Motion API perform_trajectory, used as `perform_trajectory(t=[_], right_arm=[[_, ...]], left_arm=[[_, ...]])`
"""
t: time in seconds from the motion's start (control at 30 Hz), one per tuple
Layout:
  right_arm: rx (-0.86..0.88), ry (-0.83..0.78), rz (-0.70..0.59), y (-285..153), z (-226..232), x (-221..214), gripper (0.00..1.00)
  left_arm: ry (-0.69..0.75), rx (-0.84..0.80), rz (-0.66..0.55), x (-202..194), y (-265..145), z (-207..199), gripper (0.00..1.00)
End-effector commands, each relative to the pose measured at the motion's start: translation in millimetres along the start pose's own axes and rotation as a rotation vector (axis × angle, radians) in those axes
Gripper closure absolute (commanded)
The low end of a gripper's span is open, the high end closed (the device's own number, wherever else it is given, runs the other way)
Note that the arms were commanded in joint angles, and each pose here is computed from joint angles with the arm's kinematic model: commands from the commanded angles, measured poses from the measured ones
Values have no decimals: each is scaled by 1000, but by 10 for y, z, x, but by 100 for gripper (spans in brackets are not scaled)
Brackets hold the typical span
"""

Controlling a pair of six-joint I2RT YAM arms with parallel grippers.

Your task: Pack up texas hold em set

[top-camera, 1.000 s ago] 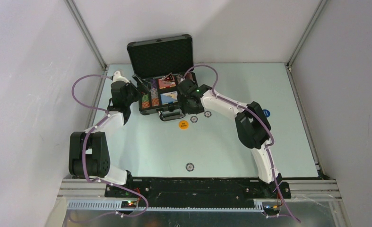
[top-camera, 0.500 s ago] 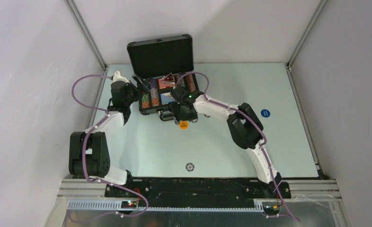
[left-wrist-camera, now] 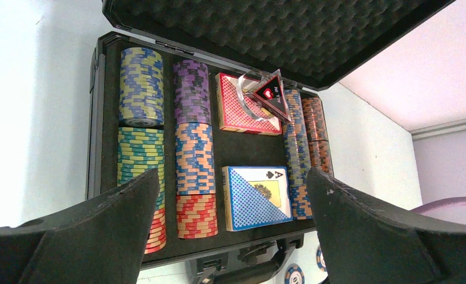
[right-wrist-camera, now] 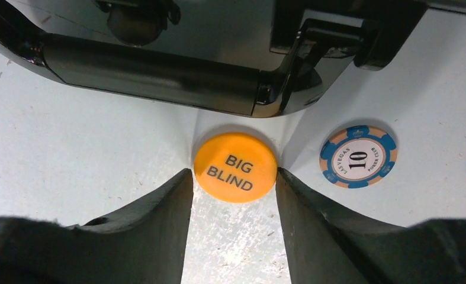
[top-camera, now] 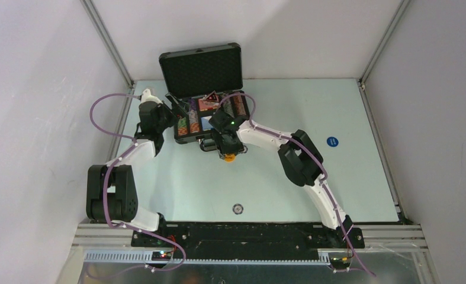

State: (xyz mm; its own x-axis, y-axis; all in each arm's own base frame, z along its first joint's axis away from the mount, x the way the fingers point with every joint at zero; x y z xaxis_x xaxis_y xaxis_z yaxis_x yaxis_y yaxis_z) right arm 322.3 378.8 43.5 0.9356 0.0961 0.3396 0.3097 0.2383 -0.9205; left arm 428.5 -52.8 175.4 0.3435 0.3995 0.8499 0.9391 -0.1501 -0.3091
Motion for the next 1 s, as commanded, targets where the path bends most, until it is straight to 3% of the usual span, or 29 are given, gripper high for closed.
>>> perform_trajectory(t=[0.0,0.2,0.47,0.67,0.97], right_arm=[[-46,-37,-1,-6,-11,-8,42],[-71,-51,6,11,-52,-43,42],[-74,-47,-33,48,-47,36,49],[-55,-47,-58,50,3,120,40],[-55,-42,-55,134,-21,173,42]], left_arm=[[-1,-25,-58,252,25,-76,2],[-3,-26,-58,252,25,-79,2],[-3,-25,-58,254,23,-77,2],[-3,-24,-58,253,23,-75,2],[-3,-26,-59,257,23,-75,2]])
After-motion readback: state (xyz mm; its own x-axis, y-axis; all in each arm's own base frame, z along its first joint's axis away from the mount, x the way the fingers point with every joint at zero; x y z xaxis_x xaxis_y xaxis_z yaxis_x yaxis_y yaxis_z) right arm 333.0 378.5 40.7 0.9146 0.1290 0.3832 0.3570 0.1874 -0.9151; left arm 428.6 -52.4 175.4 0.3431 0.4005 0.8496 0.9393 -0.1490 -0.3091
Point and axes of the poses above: each gripper's point midway between its finger pads, its own y axis out along the fingers, its own z axis along the line the jaws close on, x = y × z, the point moved 2 cm from there along -y, back along the fingers, and after that the axes turned 13 degrees about y, right-handed, at the moved point
